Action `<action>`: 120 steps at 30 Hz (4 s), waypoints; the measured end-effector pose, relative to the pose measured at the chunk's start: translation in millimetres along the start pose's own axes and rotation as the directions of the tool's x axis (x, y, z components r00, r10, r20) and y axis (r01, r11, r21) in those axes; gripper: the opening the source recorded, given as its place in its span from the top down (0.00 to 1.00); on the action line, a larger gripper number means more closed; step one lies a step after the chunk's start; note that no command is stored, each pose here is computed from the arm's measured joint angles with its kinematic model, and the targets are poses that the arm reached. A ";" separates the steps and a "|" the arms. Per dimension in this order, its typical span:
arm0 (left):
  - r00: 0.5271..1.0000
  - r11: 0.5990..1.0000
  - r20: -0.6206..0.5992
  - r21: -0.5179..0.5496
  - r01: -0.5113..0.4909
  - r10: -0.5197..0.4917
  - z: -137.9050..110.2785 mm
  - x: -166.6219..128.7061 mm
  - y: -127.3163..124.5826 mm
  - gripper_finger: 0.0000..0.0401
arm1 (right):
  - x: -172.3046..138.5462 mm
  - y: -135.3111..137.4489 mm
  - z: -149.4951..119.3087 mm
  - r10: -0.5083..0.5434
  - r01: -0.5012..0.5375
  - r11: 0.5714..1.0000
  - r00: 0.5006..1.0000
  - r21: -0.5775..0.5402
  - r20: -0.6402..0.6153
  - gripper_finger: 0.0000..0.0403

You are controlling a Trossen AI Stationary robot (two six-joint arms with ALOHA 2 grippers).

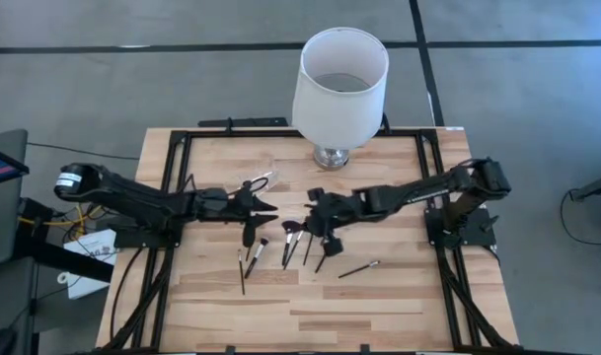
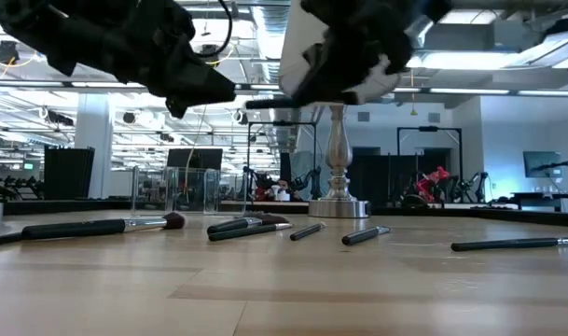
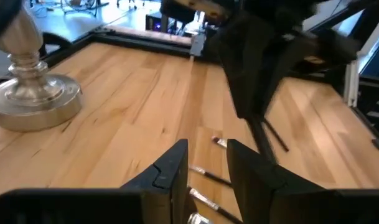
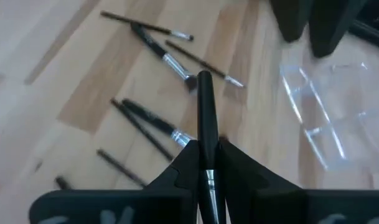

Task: Put items in baskets/containers
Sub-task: Put the black blush brush into the transparent organizer

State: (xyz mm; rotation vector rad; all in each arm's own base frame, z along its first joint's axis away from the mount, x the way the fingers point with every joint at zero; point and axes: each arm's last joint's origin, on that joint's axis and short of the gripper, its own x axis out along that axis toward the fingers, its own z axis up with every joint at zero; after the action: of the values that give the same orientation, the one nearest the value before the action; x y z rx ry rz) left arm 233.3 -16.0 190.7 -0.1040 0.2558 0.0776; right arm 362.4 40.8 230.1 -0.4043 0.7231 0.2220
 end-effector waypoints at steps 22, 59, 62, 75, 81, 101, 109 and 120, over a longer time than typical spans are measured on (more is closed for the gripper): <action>0.954 0.960 -0.214 -0.228 0.162 -0.211 -30.9 10.6 -2.9 0.42 | 70.7 -8.0 41.0 0.040 -0.076 0.964 0.989 -0.256 -0.142 0.88; 0.980 0.974 -0.127 -0.182 0.131 -0.156 -15.6 2.4 0.7 0.90 | 10.4 9.7 88.6 -0.374 0.250 0.850 0.907 -0.464 -0.195 0.59; 0.990 0.980 -0.016 -0.139 0.140 -0.143 6.9 -15.2 6.5 0.90 | -28.4 7.8 94.8 -0.415 0.308 0.857 0.888 -0.414 -0.198 0.59; 0.981 0.996 0.183 0.072 0.056 -0.068 42.7 -62.6 27.4 0.89 | -60.0 -46.6 25.9 -0.364 0.344 0.926 0.923 0.155 0.123 0.64; 0.987 0.996 0.147 0.074 0.059 -0.069 37.9 -56.6 27.0 0.90 | -20.0 -74.3 6.0 -0.385 0.311 0.923 0.771 0.227 0.507 0.63; 0.987 0.996 0.146 0.074 0.059 -0.069 37.6 -54.6 27.1 0.88 | 4.8 -86.7 16.4 -0.214 0.161 0.976 0.615 0.145 0.759 0.66; 0.987 0.996 0.146 0.070 0.058 -0.068 37.5 -54.6 27.1 0.88 | -0.2 -88.6 19.5 -0.227 0.155 0.974 0.570 0.168 0.790 0.64; 0.988 0.996 0.139 0.070 0.063 -0.072 36.9 -54.5 26.9 0.87 | -0.3 -88.9 19.4 -0.231 0.151 0.973 0.570 0.175 0.789 0.96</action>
State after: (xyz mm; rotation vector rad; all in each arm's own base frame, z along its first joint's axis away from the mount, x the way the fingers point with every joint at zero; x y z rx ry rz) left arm 187.5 11.4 237.7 -0.0413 0.1127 0.0088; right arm 403.3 -30.9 268.4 -0.2469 -0.2344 0.1408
